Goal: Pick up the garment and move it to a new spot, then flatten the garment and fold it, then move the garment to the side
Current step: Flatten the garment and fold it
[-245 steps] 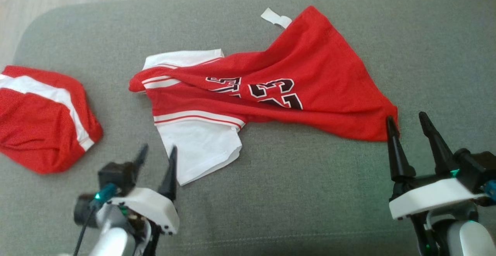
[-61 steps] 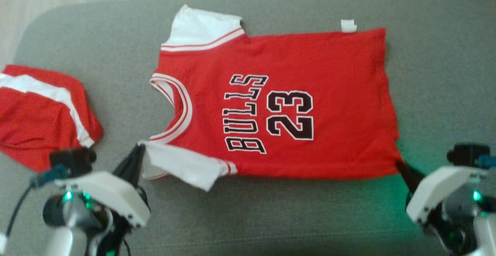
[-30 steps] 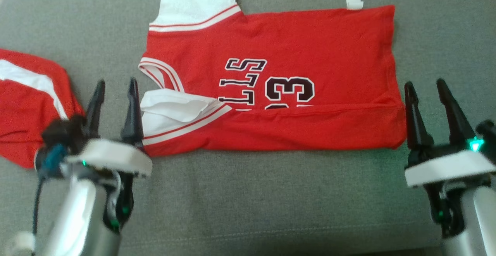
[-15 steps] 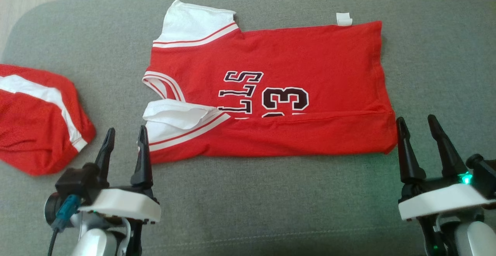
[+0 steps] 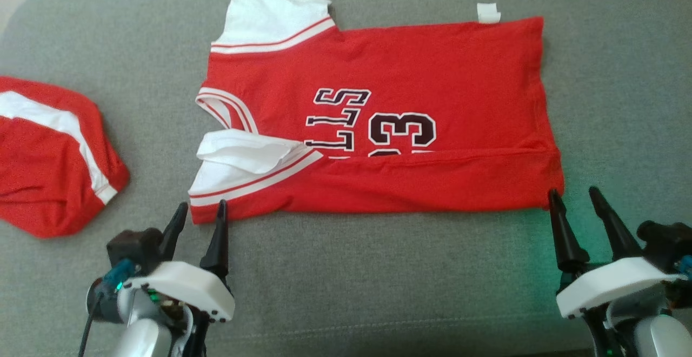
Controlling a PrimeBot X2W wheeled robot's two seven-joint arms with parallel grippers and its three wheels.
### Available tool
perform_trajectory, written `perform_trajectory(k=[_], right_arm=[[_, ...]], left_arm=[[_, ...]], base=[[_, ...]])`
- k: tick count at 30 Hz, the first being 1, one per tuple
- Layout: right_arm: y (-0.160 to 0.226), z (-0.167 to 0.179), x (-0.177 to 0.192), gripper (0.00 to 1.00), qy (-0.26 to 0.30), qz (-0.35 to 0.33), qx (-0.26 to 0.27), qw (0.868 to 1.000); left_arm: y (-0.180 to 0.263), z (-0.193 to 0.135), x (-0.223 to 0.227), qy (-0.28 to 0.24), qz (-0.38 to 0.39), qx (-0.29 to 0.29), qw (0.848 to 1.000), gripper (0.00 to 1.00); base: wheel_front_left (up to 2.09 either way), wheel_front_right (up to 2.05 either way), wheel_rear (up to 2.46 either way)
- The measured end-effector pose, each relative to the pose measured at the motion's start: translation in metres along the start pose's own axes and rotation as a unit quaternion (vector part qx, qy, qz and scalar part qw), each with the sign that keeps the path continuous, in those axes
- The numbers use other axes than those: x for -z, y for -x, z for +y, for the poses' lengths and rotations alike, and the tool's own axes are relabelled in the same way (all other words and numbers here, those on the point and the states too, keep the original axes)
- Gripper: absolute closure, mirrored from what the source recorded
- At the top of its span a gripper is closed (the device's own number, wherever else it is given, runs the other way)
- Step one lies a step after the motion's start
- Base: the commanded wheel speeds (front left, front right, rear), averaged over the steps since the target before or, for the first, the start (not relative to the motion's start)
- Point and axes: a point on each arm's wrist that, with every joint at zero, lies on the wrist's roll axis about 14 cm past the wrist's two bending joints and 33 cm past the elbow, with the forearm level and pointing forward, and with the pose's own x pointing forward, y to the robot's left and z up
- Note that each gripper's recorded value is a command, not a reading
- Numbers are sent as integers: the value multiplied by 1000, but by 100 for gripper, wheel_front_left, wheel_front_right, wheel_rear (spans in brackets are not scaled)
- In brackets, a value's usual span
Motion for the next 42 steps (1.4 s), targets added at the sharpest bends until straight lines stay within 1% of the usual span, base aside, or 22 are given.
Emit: perform_trajectory(k=[5, 10, 15, 16, 17, 18, 19, 20, 28, 37, 42], right_arm=[[-4, -12, 34, 0, -2, 70, 12, 997], [-18, -15, 46, 0, -5, 107, 15, 994], [-29, -14, 57, 0, -13, 138, 13, 990], [-31, -14, 58, 0, -15, 142, 12, 990], [-33, -13, 59, 0, -18, 144, 11, 989], [-35, -13, 62, 36, -20, 154, 10, 988], [-36, -13, 62, 79, -22, 158, 9, 987], [-38, -12, 62, 100, -23, 157, 8, 987], [-36, -8, 57, 100, -29, 152, 1, 988], [1, -3, 67, 100, -29, 174, -6, 984], [15, -5, 69, 100, -29, 179, -4, 983]], left_arm=[[-11, 9, 30, 19, 55, -3, 998, 0], [-23, 13, 44, 33, 84, -3, 996, 0], [-32, 11, 50, 51, 104, 11, 993, 0], [-33, 10, 51, 54, 107, 15, 993, 29], [-35, 10, 50, 54, 107, 17, 993, 80], [-36, 10, 49, 53, 107, 18, 993, 100], [-37, 9, 49, 52, 107, 20, 993, 100], [-37, 7, 49, 52, 107, 24, 993, 100], [-27, 8, 41, 50, 93, 21, 994, 100], [17, 16, 47, 63, 101, -10, 993, 100], [35, 14, 52, 72, 113, -16, 991, 100]], base=[[0, 0, 0], [0, 0, 0], [0, 0, 0], [0, 0, 0], [0, 0, 0], [0, 0, 0], [0, 0, 0], [0, 0, 0], [0, 0, 0], [0, 0, 0], [0, 0, 0]])
